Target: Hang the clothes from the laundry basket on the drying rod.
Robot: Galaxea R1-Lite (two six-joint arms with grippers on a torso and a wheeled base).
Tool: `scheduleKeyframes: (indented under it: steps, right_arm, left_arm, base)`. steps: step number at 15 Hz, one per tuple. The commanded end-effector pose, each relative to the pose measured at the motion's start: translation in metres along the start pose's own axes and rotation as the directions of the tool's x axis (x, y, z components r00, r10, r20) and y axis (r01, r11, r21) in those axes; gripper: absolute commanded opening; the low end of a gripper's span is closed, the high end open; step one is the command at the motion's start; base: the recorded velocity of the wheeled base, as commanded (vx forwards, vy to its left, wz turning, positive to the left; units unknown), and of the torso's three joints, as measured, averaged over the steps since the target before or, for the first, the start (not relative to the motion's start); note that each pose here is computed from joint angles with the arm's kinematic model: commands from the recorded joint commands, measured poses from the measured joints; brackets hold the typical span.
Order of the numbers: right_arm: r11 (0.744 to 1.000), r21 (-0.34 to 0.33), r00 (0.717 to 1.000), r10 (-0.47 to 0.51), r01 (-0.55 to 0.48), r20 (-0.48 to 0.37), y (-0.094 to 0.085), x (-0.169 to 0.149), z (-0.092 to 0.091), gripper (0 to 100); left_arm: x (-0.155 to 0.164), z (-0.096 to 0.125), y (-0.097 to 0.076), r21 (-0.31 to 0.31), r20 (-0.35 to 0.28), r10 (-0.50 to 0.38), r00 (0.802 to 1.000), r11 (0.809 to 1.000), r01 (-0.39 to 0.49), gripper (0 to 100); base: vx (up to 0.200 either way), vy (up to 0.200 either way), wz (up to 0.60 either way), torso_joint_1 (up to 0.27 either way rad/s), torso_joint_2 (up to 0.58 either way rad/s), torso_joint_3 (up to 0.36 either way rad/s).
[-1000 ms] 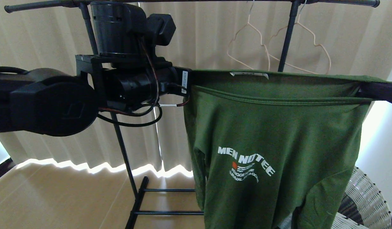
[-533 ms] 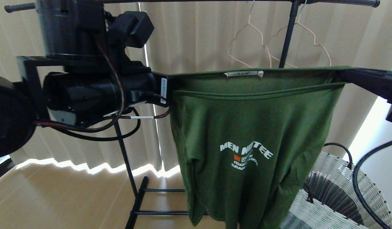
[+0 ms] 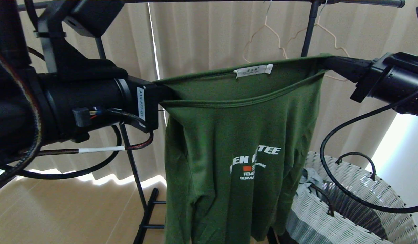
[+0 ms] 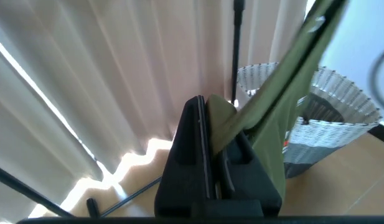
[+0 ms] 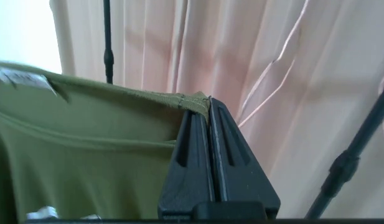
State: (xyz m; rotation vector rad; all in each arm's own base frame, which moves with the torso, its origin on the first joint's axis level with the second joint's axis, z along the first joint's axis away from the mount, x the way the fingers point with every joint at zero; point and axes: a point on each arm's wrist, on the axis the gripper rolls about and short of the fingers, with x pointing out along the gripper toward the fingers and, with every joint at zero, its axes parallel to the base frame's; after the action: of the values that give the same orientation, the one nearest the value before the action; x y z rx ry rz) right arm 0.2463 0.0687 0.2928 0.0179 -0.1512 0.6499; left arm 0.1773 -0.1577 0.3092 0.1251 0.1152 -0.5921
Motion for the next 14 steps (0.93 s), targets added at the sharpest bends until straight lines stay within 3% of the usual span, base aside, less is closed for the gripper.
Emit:
scheduleKeyframes:
  steps: [1,6,10,14]
  right_arm:
    - [1.000,0.009,1.000,0.003,-0.002,-0.020,-0.001,0.004,-0.006,0]
    - [0.999,-0.009,0.999,-0.044,0.044,0.012,0.002,-0.011,0.009,0]
    - [0.996,0.003,0.995,-0.089,0.090,-0.043,0.004,-0.038,0.022,0]
    - [0.990,0.030,0.975,-0.129,0.136,-0.180,0.011,-0.061,0.011,0]
  left_arm:
    - [-0.008,0.003,-0.001,-0.001,0.018,-0.011,1.000,1.000,0.011,0]
    - [0.005,0.005,0.004,0.031,0.015,0.033,0.999,0.999,-0.033,0]
    - [0.027,0.016,0.014,0.019,0.029,0.112,0.993,0.993,-0.112,0]
    - [0.038,0.004,0.012,0.021,-0.018,0.113,0.993,0.993,-0.113,0]
  base:
    - [0.000,0.000,0.00,0.000,0.00,0.000]
    - [0.000,0.000,0.00,0.000,0.00,0.000]
    - [0.000,0.000,0.00,0.000,0.00,0.000]
    - [0.000,0.000,0.00,0.000,0.00,0.000]
